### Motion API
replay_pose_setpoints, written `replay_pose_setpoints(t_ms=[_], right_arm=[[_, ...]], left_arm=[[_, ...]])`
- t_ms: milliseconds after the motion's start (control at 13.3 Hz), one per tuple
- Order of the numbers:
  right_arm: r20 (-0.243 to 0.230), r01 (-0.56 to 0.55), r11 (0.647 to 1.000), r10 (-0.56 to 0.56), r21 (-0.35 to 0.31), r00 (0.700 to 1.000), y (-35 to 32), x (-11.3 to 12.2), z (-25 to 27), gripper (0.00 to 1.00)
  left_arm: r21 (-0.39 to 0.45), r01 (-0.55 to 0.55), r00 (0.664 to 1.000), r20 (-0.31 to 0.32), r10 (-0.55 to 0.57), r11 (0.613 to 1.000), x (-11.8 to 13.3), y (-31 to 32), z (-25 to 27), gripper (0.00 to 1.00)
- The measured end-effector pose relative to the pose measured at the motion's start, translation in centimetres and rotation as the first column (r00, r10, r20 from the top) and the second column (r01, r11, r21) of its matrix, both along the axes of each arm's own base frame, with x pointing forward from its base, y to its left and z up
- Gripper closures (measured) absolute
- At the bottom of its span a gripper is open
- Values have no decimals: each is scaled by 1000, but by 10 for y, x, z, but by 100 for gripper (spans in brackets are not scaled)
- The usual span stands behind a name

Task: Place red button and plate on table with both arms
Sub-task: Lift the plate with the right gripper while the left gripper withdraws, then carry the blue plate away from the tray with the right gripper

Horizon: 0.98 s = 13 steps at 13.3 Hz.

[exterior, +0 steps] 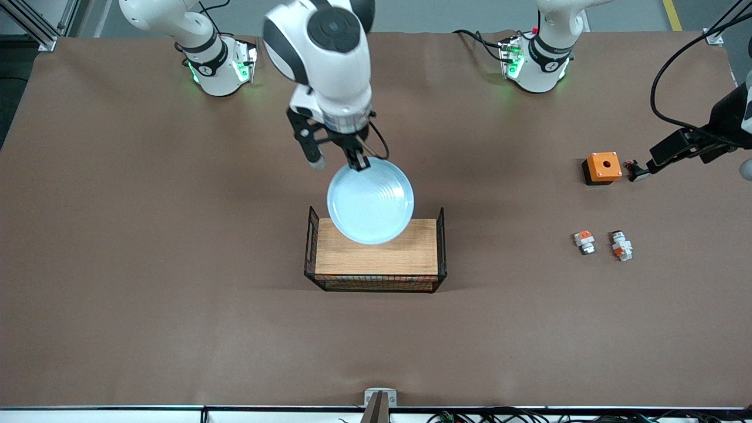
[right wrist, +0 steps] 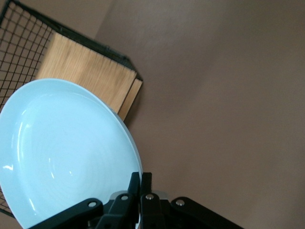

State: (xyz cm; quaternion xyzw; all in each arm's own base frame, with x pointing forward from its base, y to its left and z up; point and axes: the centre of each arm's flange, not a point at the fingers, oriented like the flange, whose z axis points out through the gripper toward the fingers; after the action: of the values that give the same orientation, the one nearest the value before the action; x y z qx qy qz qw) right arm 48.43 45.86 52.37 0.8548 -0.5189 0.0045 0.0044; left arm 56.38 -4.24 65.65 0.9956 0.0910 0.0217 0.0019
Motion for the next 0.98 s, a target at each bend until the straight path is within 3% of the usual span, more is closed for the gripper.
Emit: replay_pose_setpoints(t_ms=[226, 452, 754, 980], right_arm=[[-57, -119, 993, 118, -9, 991, -67, 14, 43, 97], [-119, -273, 962, 271, 0, 955, -143, 40, 62, 97], [-150, -469, 881, 472, 58, 869, -264, 85, 64, 97], [-142, -619, 776, 631, 120, 763, -374, 113, 44, 97]], left_arm=[[18, 14, 999, -35, -13, 1000, -21, -11, 15, 0], [25, 26, 999, -44, -25, 999, -42, -17, 22, 0], [19, 48, 998, -42, -48, 999, -61, -28, 21, 0], [-1, 51, 998, -49, -51, 999, -62, -29, 18, 0]])
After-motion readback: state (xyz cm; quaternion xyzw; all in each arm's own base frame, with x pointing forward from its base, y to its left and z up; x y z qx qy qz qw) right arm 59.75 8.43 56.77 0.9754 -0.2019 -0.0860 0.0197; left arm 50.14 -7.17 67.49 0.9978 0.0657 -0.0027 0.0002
